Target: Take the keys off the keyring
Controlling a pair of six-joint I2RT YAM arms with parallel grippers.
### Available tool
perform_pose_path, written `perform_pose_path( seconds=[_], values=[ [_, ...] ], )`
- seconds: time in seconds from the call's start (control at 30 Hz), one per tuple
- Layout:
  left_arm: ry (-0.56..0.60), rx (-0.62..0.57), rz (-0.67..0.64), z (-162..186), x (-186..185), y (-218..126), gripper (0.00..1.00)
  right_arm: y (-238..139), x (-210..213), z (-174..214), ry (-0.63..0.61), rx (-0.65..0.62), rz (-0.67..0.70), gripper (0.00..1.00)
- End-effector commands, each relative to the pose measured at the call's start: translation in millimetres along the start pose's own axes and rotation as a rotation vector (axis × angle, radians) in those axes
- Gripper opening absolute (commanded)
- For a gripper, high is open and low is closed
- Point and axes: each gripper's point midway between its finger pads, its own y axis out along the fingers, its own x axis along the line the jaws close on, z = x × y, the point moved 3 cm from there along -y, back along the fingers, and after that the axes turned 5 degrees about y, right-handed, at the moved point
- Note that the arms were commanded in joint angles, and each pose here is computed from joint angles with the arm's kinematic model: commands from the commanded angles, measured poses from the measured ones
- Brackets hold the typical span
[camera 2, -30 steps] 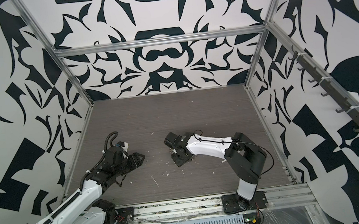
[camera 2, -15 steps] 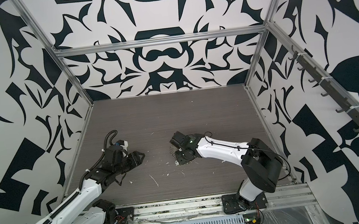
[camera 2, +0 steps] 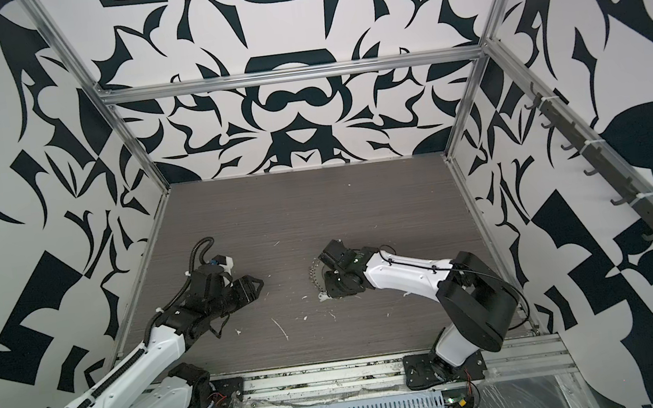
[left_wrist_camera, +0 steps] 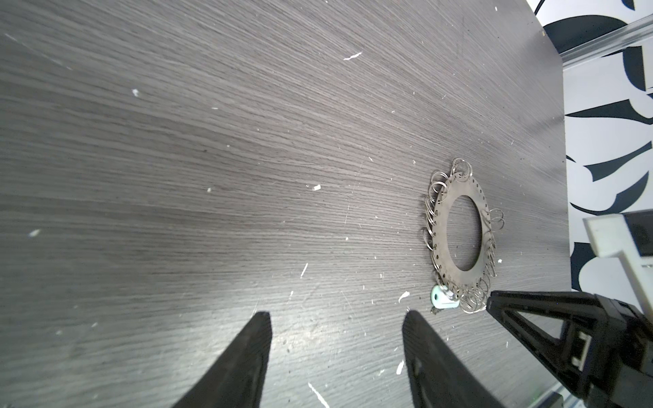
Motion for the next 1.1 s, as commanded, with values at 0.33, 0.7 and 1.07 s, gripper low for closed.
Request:
perform_pose_path(
  seconds=[0.33,0.7,1.07],
  values=[
    [0.004,0.001,0.010,-4,-6,-2,0.63,8,-11,2,0.083,0.012,0.016,0.23],
    [0.006,-0.006,0.010,-5,-6,-3,0.63,14,-5,4,0.094,0.027,-0.041,0.14],
    [0.097,-0.041,0.029,-20,-19,-14,0.62,-29,8,-22,-0.190,-0.036,0.008,0.00]
  ],
)
